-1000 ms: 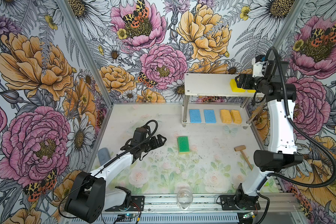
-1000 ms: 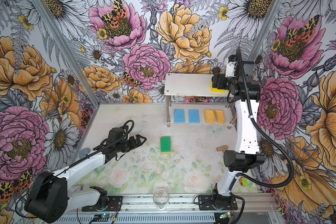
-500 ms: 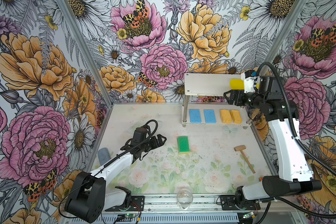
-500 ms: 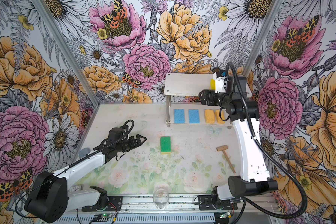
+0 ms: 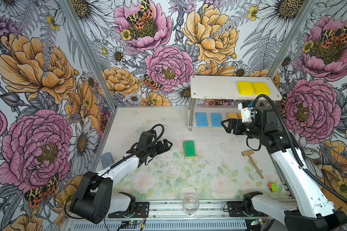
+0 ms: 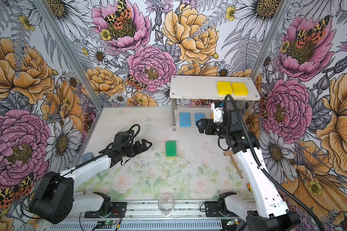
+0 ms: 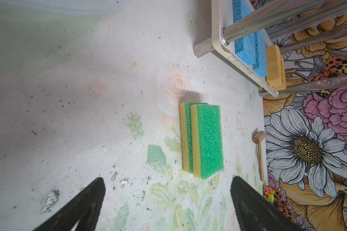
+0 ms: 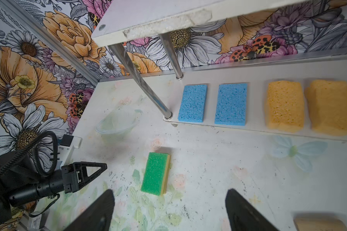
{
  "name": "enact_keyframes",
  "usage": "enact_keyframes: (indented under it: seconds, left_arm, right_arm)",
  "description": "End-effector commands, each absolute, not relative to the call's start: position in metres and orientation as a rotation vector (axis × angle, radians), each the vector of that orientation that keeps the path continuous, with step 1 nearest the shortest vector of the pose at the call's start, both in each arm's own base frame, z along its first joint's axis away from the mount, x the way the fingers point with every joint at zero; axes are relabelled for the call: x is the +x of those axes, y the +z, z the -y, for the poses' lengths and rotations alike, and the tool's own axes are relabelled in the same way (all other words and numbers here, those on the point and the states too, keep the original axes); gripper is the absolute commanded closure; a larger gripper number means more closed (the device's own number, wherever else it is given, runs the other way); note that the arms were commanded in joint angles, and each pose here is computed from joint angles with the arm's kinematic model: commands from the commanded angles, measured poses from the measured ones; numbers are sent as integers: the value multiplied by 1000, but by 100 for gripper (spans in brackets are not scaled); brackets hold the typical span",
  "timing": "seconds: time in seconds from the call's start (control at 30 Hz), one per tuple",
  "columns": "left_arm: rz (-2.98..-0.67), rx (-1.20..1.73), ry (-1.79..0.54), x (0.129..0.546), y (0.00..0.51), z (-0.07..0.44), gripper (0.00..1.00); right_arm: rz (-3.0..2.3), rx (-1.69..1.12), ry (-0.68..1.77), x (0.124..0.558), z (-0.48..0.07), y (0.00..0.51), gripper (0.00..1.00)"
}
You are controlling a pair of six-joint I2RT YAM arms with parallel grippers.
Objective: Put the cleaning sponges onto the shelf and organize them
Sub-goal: 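Move the right gripper down over the last yellow-green sponge on the table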
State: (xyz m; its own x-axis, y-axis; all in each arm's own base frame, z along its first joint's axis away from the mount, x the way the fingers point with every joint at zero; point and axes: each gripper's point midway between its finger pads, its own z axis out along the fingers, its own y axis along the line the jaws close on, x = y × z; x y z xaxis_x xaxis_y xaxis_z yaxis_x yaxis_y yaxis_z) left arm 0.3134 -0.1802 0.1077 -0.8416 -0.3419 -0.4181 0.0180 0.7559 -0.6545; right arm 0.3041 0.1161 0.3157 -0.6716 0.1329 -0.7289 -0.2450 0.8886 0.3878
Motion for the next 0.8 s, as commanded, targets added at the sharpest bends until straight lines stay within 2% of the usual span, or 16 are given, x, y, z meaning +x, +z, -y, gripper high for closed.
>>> enact_keyframes:
  seconds: [0.0,0.1,0.13,0.43,0.77]
  left_arm:
    - [-2393,-222,-965,319,118,191,1]
    - [-2401,-217,-968,319,117,193,1]
    - [-2405,-218,-967,319,117,193,1]
    - [-2417,-241,-949,317,114,193,1]
    - [-2425,-236,-941,314,112,189,1]
  right_arm:
    - [-2216,-30,655,312,-133,299,11]
    - [-2283,-50,667,314,-154,271,11]
    - [-2306,-72,660,314,-163,262,9]
    - [-2483,-176,451,315,-217,189,6]
    - [-2577,-216,353,313,-246,146,5]
